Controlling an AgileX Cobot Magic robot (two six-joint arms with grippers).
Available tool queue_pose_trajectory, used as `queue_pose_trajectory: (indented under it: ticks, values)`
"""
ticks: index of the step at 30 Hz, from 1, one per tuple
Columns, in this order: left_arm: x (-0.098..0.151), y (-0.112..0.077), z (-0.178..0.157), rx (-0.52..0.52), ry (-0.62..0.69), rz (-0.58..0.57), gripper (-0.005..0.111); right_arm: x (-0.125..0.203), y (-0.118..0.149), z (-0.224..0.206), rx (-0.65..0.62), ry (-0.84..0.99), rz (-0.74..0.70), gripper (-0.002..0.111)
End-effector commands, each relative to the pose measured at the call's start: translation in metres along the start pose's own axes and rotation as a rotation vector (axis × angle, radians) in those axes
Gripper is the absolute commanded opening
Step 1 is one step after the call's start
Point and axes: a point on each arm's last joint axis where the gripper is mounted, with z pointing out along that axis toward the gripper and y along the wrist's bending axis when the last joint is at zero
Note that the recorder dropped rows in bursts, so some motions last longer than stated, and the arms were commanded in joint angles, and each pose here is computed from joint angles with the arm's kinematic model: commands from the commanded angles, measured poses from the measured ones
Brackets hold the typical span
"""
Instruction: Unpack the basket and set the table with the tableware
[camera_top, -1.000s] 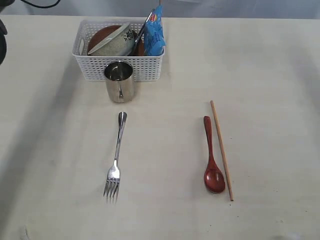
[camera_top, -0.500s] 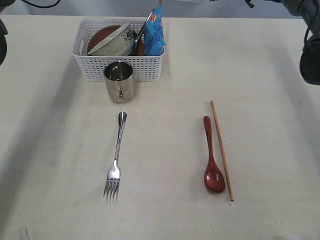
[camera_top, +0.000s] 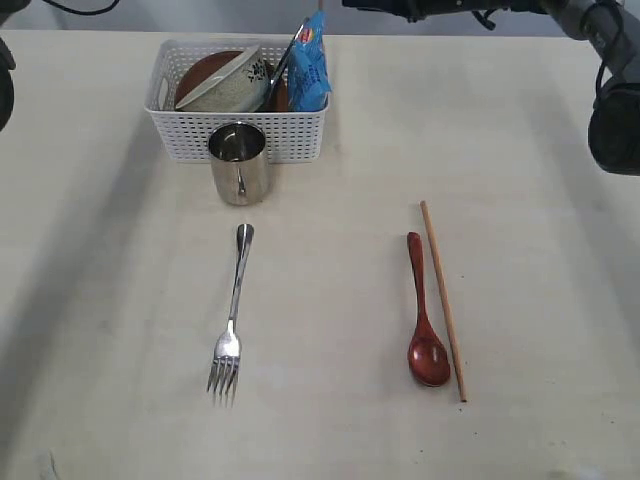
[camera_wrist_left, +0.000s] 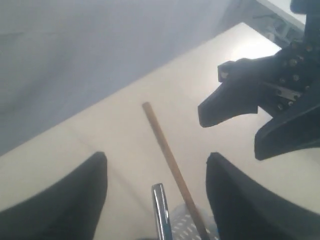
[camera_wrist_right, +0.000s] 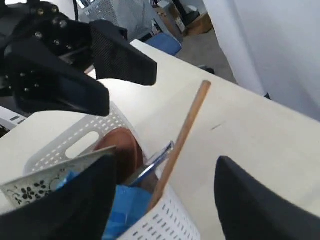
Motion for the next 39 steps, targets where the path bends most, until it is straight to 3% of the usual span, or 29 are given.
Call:
queue_pose_trajectory:
  ticks: [1, 4, 7, 18, 26, 39]
  values:
    - [0.006, 0.008, -0.012, -0.072, 0.141, 0.077, 0.05, 0.002, -0.01, -0.017, 0.041, 0.029, 0.07, 0.056]
    - [0.006, 0.024, -0.025, -0.163, 0.159, 0.08, 0.036, 0.004, -0.017, -0.027, 0.075, 0.041, 0.124, 0.056]
    - [0.006, 0.036, -0.028, -0.234, 0.106, 0.041, 0.04, 0.006, -0.019, -0.027, 0.091, 0.064, 0.118, 0.056]
    - [0.029, 0.047, -0.014, -0.23, 0.15, 0.038, 0.043, 0.007, -0.01, -0.013, 0.068, 0.082, 0.104, 0.056]
    - [0.043, 0.043, -0.01, -0.143, 0.238, 0.016, 0.035, 0.007, -0.01, -0.013, 0.068, 0.082, 0.104, 0.056]
    - [0.052, 0.025, -0.006, -0.002, 0.348, 0.008, 0.034, 0.004, 0.004, 0.006, 0.01, 0.064, 0.089, 0.056]
